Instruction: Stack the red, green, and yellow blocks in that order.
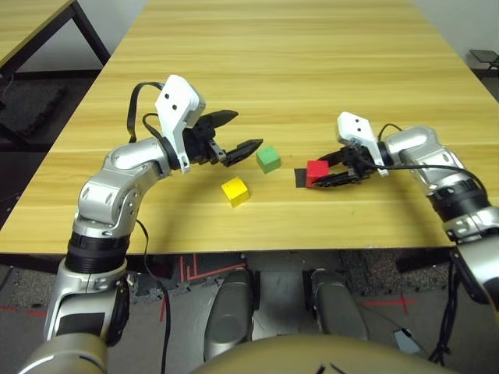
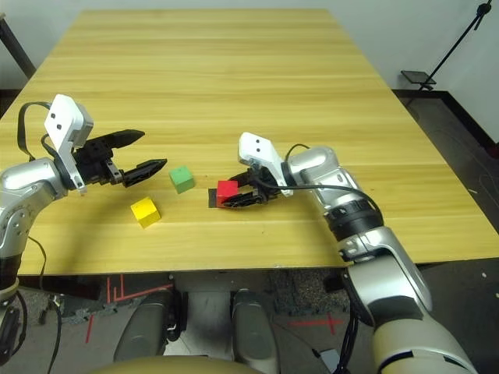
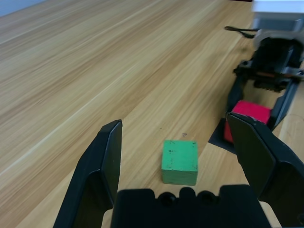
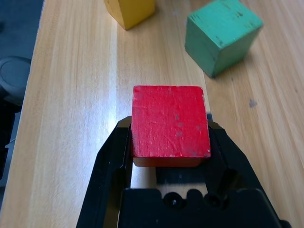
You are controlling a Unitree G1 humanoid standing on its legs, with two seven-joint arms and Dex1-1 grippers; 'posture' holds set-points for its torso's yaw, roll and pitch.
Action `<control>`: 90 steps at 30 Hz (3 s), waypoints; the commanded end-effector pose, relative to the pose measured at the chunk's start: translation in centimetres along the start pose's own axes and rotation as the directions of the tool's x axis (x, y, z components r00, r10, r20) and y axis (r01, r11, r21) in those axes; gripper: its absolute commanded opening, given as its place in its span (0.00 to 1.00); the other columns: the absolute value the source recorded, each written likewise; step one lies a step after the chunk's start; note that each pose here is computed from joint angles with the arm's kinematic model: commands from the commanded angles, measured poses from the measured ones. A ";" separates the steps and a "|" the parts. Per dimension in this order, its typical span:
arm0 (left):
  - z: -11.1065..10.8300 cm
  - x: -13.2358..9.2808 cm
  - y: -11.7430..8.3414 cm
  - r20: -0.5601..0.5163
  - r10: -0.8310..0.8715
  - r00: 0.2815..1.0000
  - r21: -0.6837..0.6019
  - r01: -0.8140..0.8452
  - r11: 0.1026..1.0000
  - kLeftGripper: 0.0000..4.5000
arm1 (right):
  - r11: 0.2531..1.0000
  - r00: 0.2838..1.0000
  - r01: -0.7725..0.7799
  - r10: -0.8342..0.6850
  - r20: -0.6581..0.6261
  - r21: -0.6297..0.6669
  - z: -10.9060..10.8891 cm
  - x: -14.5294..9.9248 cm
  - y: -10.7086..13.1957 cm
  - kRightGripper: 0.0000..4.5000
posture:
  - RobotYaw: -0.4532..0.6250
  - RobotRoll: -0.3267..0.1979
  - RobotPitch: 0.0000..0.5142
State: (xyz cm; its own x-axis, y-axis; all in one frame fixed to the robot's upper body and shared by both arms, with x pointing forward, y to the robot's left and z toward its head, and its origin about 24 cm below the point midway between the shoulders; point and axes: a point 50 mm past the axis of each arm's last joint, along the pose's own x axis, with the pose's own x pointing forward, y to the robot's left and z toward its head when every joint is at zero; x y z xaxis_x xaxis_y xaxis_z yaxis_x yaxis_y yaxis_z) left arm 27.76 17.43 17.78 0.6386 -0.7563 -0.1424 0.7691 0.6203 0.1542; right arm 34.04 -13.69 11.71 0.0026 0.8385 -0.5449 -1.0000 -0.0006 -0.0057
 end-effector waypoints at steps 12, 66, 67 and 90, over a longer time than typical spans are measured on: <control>-0.1 -1.4 -0.9 -0.030 0.051 0.998 -0.019 -0.052 0.998 1.00 | 1.000 1.000 -0.007 0.006 -0.023 -0.020 -1.0 -0.1 -0.9 0.46 | 0.77 0.36 0.19; -6.7 7.8 0.9 -0.316 -0.215 0.924 -0.059 0.208 0.976 0.79 | 0.976 0.973 0.211 -0.205 0.105 -0.054 4.5 -10.2 5.6 1.00 | 0.47 0.49 0.12; -6.3 8.0 0.8 -0.300 -0.221 0.928 -0.052 0.215 0.975 0.72 | 0.976 0.972 0.214 -0.208 0.106 -0.050 4.4 -10.2 5.5 1.00 | 0.47 0.49 0.12; 1.7 11.8 -2.4 -0.249 -0.572 0.781 0.051 0.601 0.798 0.46 | 0.965 0.961 0.263 -0.263 0.083 0.015 2.3 -10.8 5.8 1.00 | 0.44 0.51 0.17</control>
State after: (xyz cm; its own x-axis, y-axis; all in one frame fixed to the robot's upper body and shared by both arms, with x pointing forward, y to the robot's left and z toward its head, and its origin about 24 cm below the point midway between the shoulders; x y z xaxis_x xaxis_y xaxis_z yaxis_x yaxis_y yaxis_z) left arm 33.10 6.81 17.48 0.0752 -0.9023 -0.4245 0.9955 0.0433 0.0843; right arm 28.46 -21.27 19.31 0.2565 0.8533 -0.4540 -0.9664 0.2189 -0.1345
